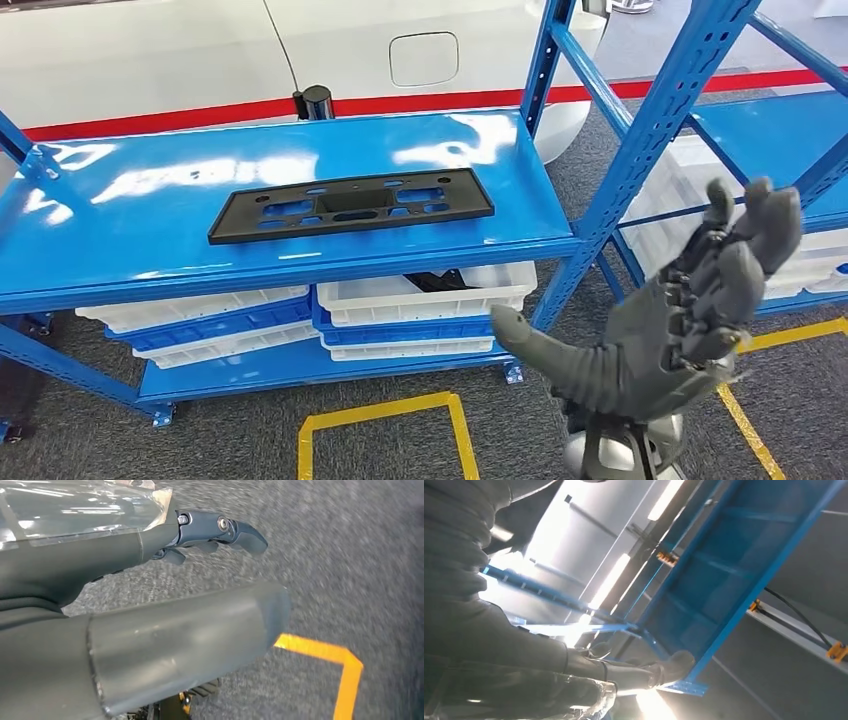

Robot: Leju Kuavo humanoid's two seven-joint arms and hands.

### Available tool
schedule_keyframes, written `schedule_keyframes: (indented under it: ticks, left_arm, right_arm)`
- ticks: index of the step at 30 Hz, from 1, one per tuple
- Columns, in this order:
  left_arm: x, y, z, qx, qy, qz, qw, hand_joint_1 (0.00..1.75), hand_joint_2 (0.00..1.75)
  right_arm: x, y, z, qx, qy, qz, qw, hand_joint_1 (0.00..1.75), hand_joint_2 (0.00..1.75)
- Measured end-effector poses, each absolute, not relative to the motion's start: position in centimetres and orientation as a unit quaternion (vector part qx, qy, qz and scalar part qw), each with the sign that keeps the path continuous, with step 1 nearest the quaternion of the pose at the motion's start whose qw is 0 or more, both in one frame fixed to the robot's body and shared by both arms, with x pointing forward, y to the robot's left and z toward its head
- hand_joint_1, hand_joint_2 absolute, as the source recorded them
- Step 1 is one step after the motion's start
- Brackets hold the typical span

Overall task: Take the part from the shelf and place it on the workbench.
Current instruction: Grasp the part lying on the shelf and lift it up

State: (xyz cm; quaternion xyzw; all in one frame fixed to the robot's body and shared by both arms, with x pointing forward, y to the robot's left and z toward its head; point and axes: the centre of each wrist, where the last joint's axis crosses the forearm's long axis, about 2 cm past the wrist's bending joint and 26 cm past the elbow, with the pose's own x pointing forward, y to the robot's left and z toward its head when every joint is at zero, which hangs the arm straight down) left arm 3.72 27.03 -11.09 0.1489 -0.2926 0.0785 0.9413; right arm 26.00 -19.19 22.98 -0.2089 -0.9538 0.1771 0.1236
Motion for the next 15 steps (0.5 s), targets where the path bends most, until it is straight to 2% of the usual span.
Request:
schedule_keyframes:
  ticks: [9, 15]
  left_arm:
    - [5.9, 25.6, -10.8, 0.127, -0.314, 0.040, 0.940, 0.00, 0.00]
    - [8.6, 24.3, -10.2, 0.109, -0.320, 0.007, 0.941, 0.00, 0.00]
  right_arm:
    - [29.3, -16.2, 24.8, -0.176, -0.945, 0.231, 0.152, 0.00, 1.75]
    - [32.4, -11.8, 24.7, -0.148, -0.918, 0.307, 0.203, 0.00, 1.75]
